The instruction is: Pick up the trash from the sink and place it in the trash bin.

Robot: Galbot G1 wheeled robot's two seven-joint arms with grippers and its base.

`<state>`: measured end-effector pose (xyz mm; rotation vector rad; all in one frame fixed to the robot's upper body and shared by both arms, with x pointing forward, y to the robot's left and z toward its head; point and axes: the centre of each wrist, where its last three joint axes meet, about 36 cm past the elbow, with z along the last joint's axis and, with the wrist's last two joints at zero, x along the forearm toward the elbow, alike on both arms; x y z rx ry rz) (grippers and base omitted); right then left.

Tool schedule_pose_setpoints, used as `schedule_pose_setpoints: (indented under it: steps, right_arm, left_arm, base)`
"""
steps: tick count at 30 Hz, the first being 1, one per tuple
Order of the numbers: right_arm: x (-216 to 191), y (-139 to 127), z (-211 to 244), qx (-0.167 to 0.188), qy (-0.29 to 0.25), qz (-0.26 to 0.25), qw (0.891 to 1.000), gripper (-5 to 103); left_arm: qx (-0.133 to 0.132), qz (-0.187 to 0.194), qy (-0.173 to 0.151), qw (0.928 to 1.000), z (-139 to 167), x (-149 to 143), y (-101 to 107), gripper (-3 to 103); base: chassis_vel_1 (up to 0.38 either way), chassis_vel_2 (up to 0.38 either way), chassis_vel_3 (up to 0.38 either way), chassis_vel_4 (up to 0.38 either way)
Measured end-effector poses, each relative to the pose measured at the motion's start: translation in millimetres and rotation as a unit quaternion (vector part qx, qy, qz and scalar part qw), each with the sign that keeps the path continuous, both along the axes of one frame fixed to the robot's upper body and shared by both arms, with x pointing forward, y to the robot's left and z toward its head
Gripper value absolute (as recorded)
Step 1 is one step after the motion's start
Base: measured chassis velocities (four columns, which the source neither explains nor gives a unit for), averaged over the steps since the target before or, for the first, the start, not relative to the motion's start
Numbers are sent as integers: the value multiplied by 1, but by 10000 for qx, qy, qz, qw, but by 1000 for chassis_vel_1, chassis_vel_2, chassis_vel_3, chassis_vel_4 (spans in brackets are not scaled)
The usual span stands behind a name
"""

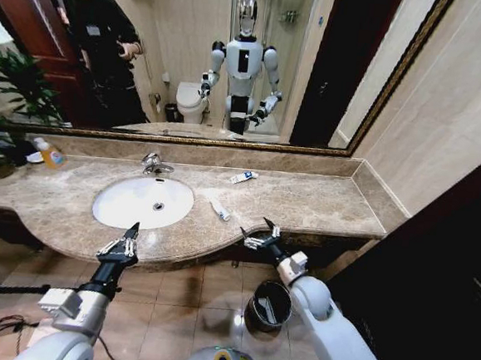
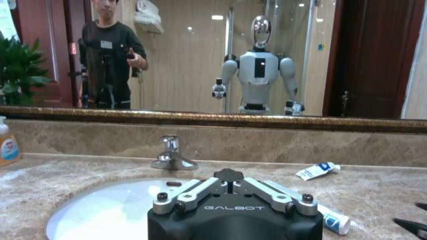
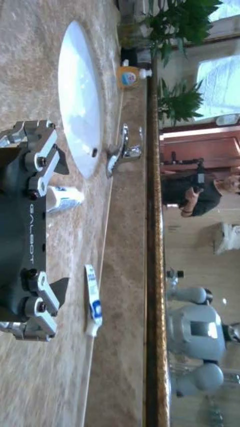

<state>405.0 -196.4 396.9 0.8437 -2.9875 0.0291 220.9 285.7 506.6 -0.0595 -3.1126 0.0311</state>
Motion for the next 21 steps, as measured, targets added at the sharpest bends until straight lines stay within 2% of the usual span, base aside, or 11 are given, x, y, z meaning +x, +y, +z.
schedule_pose_setpoints:
  steps: [7, 17, 21]
  right_arm:
    - [20, 23, -7, 43, 135, -208, 9997, 100]
    - [36, 46, -7, 49, 425, -68, 9991, 100]
    - [47, 67, 0, -181, 679, -102, 9975, 100]
  left_arm:
    - [0, 0, 0, 10000, 0, 0, 0, 0]
    - [0, 0, 0, 10000, 0, 0, 0, 0]
    - [0, 1, 0, 10000, 0, 0, 0, 0]
  base:
    - [0, 0, 0, 0]
    - [0, 0, 0, 0]
    - [0, 0, 0, 0]
